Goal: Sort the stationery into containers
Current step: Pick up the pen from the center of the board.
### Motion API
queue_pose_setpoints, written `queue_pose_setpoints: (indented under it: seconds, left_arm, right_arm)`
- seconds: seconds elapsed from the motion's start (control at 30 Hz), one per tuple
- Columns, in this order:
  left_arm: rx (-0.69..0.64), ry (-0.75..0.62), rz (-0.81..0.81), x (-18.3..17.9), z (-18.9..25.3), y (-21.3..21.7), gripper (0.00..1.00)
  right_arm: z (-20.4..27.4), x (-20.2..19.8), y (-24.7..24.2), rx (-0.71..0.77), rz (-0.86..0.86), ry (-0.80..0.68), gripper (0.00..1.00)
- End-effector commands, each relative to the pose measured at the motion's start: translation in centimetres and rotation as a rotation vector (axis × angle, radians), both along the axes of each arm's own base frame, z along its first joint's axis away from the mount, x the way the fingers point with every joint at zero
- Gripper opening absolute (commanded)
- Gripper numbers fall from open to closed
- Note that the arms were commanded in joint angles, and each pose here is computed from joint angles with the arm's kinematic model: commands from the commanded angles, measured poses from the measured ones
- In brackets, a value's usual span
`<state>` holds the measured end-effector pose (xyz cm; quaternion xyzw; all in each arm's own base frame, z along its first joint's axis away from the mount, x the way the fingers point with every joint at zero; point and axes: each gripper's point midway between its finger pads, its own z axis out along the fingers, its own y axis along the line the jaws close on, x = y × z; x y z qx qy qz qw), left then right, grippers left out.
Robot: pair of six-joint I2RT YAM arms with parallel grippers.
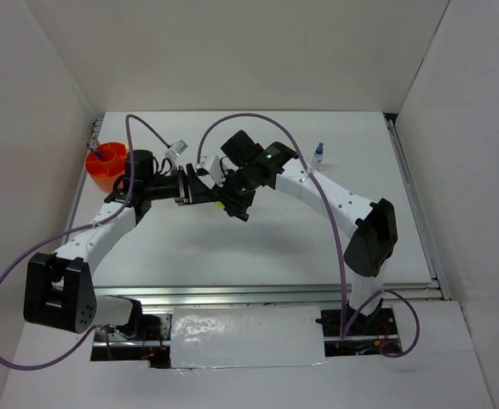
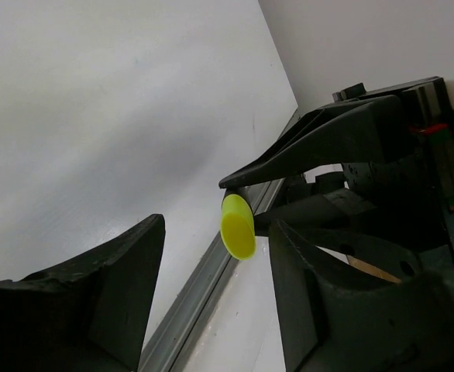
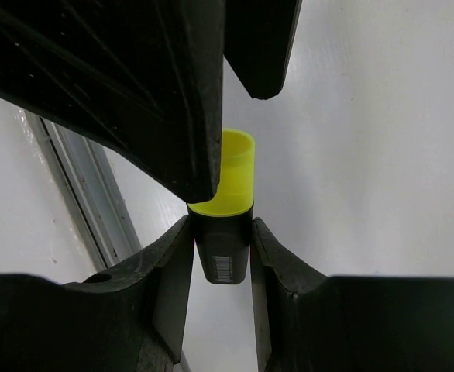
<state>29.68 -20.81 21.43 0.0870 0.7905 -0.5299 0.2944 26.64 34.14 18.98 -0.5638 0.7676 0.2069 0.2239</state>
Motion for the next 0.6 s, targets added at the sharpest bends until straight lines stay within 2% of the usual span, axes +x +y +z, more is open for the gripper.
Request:
queue_pose_setpoints:
  seconds: [0.0, 0.1, 0.2, 0.23, 0.33, 0.5, 0.57]
  left_arm:
    - [-0.021, -0.054, -0.041, 0.2, 1.7, -0.6, 0.67]
    - [-0.016, -0.049, -0.047, 0.1, 1.5, -0.8, 0.6]
    - [-0.016, -0.034, -0.044, 0.0, 1.0, -0.8, 0.51]
    - [-0.02, -0.032, -0.044, 0.0, 1.0, -0.8, 0.44]
    - [-0.03, -0.021, -0.052, -0.1, 1.0, -0.9, 0.36]
    - [-0.026, -0.016, -0.054, -0.4, 0.7, -0.9, 0.3]
    - [-0.036, -0.02, -0.06, -0.5, 0.9, -0.8, 0.19]
  right_arm:
    - [1.8, 0.6, 1.6, 0.041, -0.003, -0.059, 0.0]
    - [1.8, 0.8, 1.5, 0.035, -0.011, -0.072, 0.0]
    - [2.0, 0.8, 1.7, 0.039, -0.017, -0.076, 0.0]
    - [2.1, 0.8, 1.8, 0.039, -0.016, -0.078, 0.0]
    - [2.2, 1.0, 1.9, 0.039, -0.023, -0.091, 0.0]
    - [2.3, 1.4, 2.1, 0.039, -0.033, -0.1, 0.0]
    - [2.5, 1.4, 2.3, 0.045, -0.034, -0.103, 0.01]
